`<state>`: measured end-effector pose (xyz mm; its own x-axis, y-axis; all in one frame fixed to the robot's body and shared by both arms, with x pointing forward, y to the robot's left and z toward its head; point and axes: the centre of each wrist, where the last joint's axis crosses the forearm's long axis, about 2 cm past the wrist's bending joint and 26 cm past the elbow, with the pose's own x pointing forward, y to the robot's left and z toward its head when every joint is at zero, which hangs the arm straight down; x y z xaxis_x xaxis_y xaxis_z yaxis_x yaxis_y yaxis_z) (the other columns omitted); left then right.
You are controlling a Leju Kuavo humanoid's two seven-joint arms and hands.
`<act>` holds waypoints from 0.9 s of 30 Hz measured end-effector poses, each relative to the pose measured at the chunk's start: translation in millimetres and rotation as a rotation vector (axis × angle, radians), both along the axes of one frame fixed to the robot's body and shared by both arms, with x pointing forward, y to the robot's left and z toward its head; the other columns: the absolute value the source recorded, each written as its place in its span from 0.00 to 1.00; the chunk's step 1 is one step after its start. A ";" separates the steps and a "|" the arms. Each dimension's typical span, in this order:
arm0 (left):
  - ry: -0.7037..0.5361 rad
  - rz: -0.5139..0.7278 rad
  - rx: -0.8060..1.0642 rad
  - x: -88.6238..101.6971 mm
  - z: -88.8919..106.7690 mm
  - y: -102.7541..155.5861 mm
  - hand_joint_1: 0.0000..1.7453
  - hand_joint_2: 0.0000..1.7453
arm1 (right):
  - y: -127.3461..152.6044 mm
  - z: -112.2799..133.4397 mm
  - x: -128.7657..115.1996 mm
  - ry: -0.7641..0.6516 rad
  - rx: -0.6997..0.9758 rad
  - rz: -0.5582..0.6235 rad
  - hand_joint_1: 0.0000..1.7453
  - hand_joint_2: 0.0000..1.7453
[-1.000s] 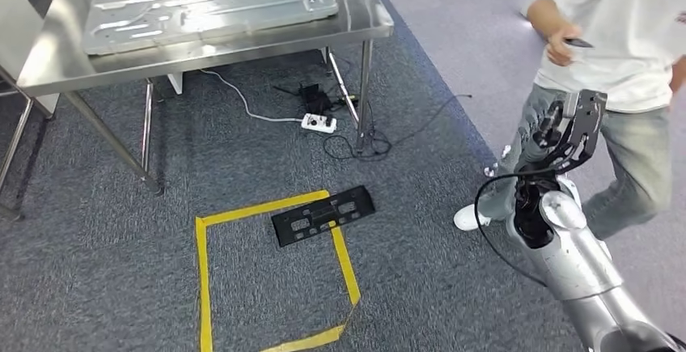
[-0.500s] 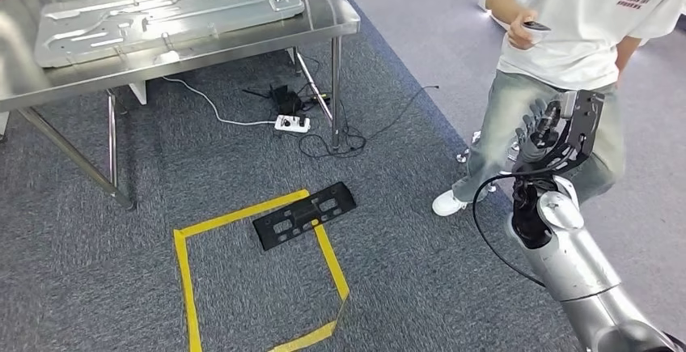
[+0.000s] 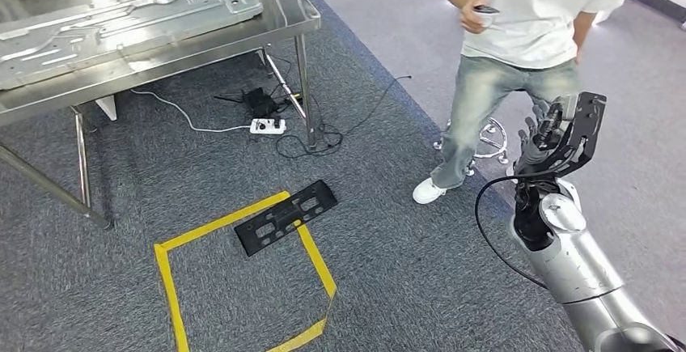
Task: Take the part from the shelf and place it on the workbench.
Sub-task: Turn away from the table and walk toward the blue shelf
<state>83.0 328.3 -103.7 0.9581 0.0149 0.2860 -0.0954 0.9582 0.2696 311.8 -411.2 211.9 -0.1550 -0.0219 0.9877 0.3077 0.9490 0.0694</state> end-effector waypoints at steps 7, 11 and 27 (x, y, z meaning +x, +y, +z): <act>0.005 -0.001 -0.001 -2.9 -0.6 -0.6 0.00 0.00 | 0.1 -0.1 -0.1 0.000 0.000 0.001 0.00 0.00; 0.003 0.000 0.003 -2.1 -0.3 1.3 0.00 0.00 | 0.2 0.1 0.0 0.000 0.000 0.001 0.00 0.00; -0.009 -0.004 -0.002 0.0 0.0 -0.3 0.00 0.00 | -1.5 -1.9 -1.5 0.008 -0.007 0.008 0.00 0.00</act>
